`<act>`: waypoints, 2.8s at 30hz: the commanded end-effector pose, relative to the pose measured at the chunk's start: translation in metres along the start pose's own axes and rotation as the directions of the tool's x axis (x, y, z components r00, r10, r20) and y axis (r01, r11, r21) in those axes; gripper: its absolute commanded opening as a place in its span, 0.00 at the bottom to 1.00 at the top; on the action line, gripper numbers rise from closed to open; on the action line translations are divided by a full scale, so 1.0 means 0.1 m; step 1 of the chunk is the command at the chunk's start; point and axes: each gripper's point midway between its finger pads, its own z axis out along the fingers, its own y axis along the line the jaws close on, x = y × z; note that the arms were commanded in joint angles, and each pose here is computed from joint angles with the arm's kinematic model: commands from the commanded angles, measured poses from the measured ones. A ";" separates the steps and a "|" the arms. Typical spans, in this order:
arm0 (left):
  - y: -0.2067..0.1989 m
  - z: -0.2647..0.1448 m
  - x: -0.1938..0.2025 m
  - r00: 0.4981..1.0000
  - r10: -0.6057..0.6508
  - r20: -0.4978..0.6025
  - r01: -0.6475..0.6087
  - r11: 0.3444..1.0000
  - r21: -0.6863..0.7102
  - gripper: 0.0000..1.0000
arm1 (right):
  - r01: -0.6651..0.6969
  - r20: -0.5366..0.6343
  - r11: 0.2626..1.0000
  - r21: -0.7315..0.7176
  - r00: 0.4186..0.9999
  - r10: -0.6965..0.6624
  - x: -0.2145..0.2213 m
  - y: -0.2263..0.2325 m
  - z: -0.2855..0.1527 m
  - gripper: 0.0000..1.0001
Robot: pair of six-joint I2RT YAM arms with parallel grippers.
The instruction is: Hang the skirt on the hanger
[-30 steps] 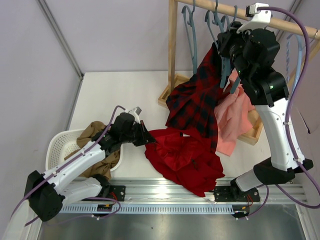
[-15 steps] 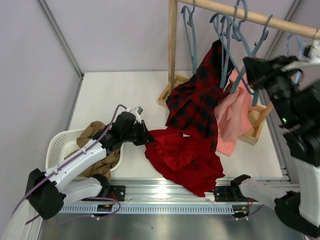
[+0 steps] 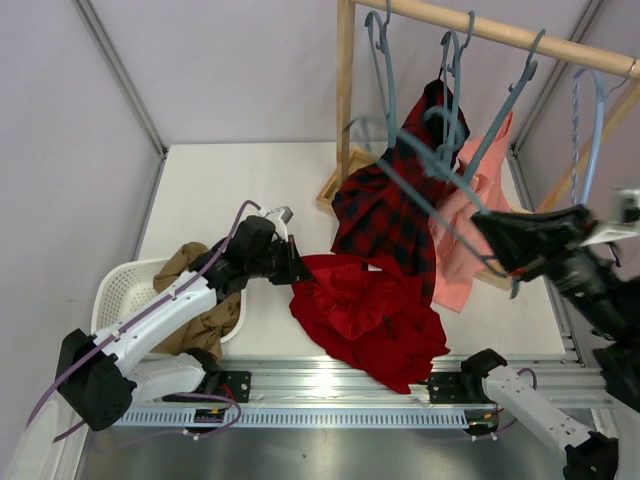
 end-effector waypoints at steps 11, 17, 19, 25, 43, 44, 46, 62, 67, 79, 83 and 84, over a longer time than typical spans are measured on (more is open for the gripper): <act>-0.11 0.07 -0.05 0.994 0.088 -0.065 -0.078 0.987 0.138 0.00 | -0.337 -0.362 0.941 -0.032 0.881 0.303 1.66 -0.06 -0.31 0.00; -0.12 0.01 -0.14 0.999 0.037 -0.004 -0.037 0.991 0.130 0.00 | -0.435 -0.380 0.900 0.016 0.831 0.408 1.96 -0.14 -0.28 0.00; -0.14 -0.03 -0.17 1.000 0.009 0.013 -0.011 0.991 0.133 0.00 | -0.470 -0.384 0.883 0.021 0.811 0.441 2.03 -0.14 -0.28 0.00; -0.23 0.01 -0.03 0.969 -0.235 -0.080 0.247 0.937 0.245 0.00 | -0.426 -0.349 0.904 -0.025 0.852 0.392 1.95 -0.12 -0.35 0.00; -0.14 0.02 -0.15 0.988 0.041 -0.150 0.004 0.957 0.291 0.00 | -0.271 -0.456 0.914 -0.303 0.883 0.111 1.85 0.30 -0.72 0.00; -0.14 0.00 -0.18 0.989 0.048 -0.143 -0.004 0.956 0.293 0.00 | -0.272 -0.479 0.921 -0.278 0.870 0.113 1.90 0.26 -0.74 0.00; -0.17 -0.05 -0.22 0.987 0.078 -0.141 -0.033 0.953 0.300 0.00 | -0.237 -0.498 0.941 -0.242 0.862 0.089 1.97 0.17 -0.73 0.00; -0.14 -0.22 -0.09 0.976 0.132 -0.171 -0.079 0.956 0.282 0.00 | -0.205 -0.505 0.917 -0.342 0.863 0.005 1.89 0.21 -0.47 0.00; -0.12 -0.17 -0.10 0.977 0.120 -0.174 -0.068 0.958 0.277 0.00 | -0.236 -0.510 0.885 -0.401 0.860 -0.002 1.83 0.33 -0.45 0.00; -0.17 -0.21 -0.13 0.981 0.102 -0.165 -0.052 0.958 0.282 0.00 | -0.205 -0.513 0.910 -0.361 0.858 -0.011 1.89 0.21 -0.35 0.00; -0.19 -0.24 -0.15 0.985 0.079 -0.153 -0.034 0.960 0.277 0.00 | -0.180 -0.520 0.918 -0.354 0.854 -0.034 1.90 0.15 -0.29 0.00; -0.20 -0.26 -0.15 0.986 0.064 -0.155 -0.019 0.961 0.275 0.00 | -0.183 -0.524 0.916 -0.356 0.851 -0.034 1.90 0.15 -0.28 0.00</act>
